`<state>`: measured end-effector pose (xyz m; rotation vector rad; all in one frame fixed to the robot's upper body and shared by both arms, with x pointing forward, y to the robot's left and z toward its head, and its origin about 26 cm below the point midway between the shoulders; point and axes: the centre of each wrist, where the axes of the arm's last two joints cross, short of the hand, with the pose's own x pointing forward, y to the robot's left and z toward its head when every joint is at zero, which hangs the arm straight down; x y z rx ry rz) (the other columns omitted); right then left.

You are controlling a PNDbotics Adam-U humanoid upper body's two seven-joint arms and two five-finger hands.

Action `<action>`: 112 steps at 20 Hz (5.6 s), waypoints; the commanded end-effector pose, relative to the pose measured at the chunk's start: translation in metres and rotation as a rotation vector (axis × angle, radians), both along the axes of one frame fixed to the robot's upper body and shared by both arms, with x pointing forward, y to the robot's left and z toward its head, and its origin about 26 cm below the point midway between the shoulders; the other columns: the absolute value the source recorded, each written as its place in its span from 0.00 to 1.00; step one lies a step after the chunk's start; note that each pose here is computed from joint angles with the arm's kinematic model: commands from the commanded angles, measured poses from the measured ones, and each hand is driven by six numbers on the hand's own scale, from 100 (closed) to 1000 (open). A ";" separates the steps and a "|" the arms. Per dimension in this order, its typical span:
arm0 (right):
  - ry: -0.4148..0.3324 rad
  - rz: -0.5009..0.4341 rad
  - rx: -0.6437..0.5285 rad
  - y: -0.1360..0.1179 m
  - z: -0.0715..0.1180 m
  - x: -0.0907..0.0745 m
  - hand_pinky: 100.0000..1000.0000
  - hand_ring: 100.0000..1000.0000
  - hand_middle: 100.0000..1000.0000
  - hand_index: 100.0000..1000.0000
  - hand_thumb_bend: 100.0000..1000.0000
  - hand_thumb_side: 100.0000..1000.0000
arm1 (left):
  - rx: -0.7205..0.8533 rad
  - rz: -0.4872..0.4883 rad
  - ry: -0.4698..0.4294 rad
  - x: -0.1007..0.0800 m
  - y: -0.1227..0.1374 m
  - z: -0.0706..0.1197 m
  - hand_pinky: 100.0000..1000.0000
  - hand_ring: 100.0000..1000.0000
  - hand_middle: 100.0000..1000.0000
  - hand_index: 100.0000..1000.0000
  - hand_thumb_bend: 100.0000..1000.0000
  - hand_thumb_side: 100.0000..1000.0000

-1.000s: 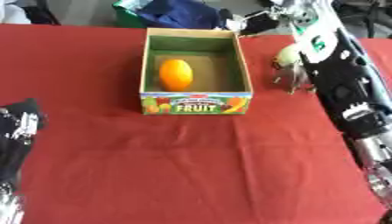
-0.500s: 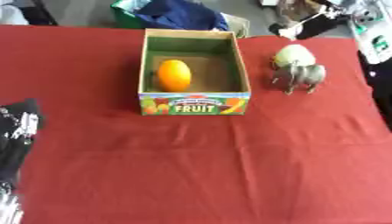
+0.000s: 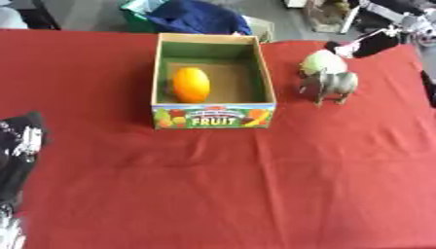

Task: Pick up objects on the table and place them in the box.

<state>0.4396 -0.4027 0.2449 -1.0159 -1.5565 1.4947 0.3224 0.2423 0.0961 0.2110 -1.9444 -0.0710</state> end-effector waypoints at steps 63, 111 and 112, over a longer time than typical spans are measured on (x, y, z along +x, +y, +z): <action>-0.209 0.049 -0.090 0.066 0.029 0.034 0.70 0.69 0.59 0.37 0.00 0.16 | 0.017 -0.003 -0.016 0.000 0.004 0.006 0.56 0.55 0.50 0.58 0.22 0.47; 0.143 0.291 -0.333 0.178 -0.021 0.067 0.80 0.84 0.85 0.96 0.11 0.44 | 0.002 -0.031 -0.024 0.002 -0.004 0.010 0.56 0.54 0.50 0.58 0.22 0.46; 0.136 0.298 -0.327 0.176 -0.015 0.066 0.79 0.84 0.86 0.96 0.09 0.43 | 0.002 -0.031 -0.024 0.002 -0.004 0.010 0.56 0.54 0.50 0.58 0.22 0.46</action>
